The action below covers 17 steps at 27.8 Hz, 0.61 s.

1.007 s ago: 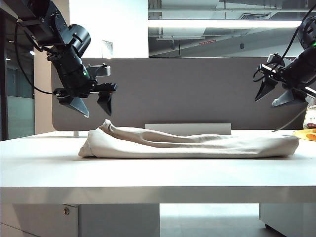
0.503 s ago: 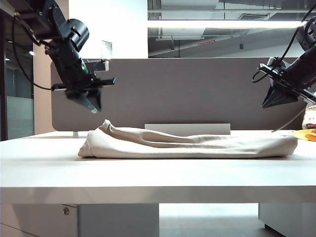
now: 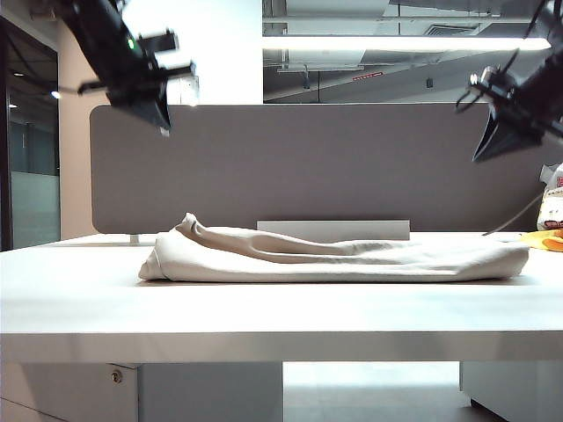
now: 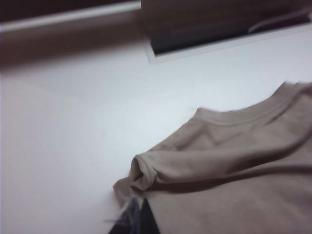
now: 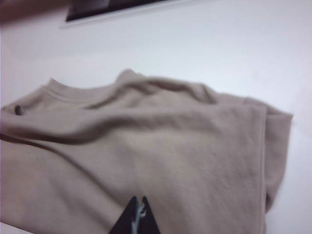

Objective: Fold the bottom side of the T-shirt horizontally towards the center, about one-third of the way, then fold the sleeve back towards the center, creating a straight line along the edge of the T-shirt, and finally fold the bottom of the T-shirt up towards the top, creating a neat rectangle.

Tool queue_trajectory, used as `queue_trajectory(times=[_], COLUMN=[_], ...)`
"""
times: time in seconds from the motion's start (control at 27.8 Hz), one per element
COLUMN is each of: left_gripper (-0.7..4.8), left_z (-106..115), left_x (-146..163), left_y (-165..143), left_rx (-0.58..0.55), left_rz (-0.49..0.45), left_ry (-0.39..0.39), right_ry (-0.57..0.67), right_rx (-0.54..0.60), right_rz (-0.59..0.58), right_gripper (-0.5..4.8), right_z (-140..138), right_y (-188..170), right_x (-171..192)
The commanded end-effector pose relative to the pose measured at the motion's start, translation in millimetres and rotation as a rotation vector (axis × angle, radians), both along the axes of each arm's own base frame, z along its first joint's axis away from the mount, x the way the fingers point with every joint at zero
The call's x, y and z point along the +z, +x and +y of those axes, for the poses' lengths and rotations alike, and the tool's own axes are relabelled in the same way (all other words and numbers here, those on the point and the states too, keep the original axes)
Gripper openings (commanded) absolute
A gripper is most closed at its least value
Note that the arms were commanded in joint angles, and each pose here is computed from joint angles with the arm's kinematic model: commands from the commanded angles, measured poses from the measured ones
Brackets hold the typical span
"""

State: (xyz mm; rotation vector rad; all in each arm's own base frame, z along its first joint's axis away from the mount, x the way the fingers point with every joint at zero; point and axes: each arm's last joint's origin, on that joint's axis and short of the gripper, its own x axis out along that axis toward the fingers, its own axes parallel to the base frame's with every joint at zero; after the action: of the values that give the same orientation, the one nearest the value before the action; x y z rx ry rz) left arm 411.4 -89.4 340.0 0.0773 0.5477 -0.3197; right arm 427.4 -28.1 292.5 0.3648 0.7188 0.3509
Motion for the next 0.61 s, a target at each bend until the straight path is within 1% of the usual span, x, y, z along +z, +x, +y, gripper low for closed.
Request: queue_trajectory(times=[0.04,0.14,0.29,0.43,0.61], left_gripper=[-0.06,-0.06,-0.06,-0.06,-0.06], left_z=[3.7,7.1,12.1,17.5,24.2], left_x=[23.9,37.4,43.9,38.0,24.4], left_y=[-20.1,-37.1,-60.1,-85.8,-119.8], left_rx=[-0.002,0.008,0.013,0.017,0.017], left_rz=[-0.041,-0.075,-0.109,-0.127,-0.144], left_ry=[-0.018,-0.045,-0.057,-0.068,-0.073], right_ry=[-0.027,-0.042,-0.052,-0.074,-0.079], right_rx=[0.012,0.020,0.035,0.027,0.023], right_rz=[-0.066,-0.092,-0.134,-0.191,-0.268], right_gripper=[-0.02,-0.02,-0.02,-0.02,-0.02], right_z=[4.0,10.4,20.9,29.7,33.5], right_y=[-14.4,-26.5,-47.3,-76.2,-114.8], right_x=[27.2,43.8,57.8,58.9,52.9])
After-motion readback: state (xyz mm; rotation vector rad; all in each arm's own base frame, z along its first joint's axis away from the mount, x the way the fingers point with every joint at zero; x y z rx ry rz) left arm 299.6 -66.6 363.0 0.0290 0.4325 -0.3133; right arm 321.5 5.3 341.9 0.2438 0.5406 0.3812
